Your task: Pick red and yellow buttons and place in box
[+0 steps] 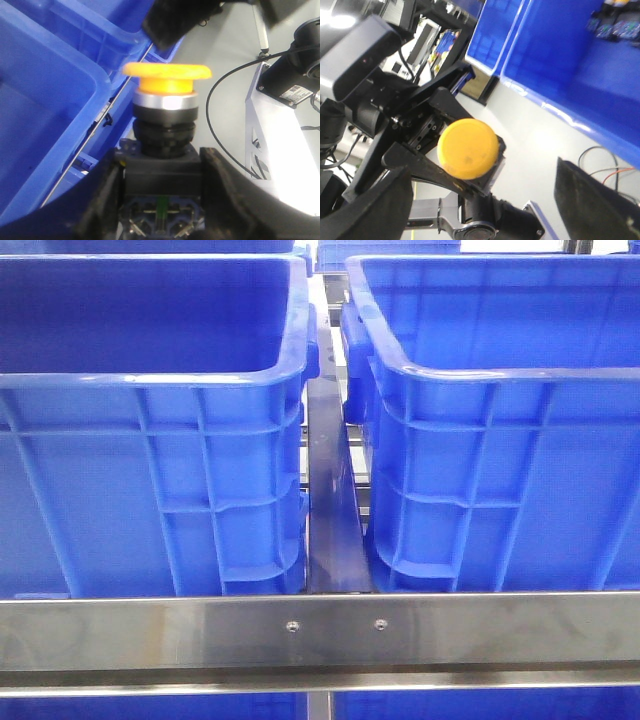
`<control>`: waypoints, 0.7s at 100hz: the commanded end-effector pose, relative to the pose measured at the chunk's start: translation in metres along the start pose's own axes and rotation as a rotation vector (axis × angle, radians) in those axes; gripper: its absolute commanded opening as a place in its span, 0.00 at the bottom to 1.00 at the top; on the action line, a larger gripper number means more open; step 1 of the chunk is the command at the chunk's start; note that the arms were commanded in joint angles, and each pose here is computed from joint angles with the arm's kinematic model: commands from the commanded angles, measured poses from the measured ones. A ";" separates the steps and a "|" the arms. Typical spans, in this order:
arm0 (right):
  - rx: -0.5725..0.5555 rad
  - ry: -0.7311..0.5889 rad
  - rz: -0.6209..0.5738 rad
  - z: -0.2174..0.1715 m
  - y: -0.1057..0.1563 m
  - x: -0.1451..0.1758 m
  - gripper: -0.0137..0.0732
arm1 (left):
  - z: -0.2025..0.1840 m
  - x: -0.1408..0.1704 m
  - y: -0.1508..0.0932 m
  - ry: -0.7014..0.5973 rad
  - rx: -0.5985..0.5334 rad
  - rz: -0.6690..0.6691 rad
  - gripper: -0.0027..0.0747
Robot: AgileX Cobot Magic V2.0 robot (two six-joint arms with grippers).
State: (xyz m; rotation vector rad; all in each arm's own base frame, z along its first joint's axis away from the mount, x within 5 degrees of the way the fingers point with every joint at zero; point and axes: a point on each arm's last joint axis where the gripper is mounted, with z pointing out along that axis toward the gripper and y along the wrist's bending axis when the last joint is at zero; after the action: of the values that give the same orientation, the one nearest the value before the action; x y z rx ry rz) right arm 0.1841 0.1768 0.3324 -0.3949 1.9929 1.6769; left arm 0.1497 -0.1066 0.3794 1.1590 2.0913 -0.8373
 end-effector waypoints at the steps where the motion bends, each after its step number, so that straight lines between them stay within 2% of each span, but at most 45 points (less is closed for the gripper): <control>1: -0.083 -0.025 -0.013 0.005 0.017 -0.009 0.85 | -0.006 -0.012 -0.007 -0.090 0.021 0.005 0.01; 70: -0.144 -0.011 0.003 0.026 0.024 -0.006 0.85 | -0.006 -0.012 -0.007 -0.090 0.021 0.005 0.01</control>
State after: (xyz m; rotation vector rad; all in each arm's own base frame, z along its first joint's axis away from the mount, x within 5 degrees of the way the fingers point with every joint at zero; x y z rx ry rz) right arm 0.1853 0.2036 0.3324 -0.4187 1.9772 1.7453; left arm 0.1497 -0.1066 0.3794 1.1590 2.0913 -0.8373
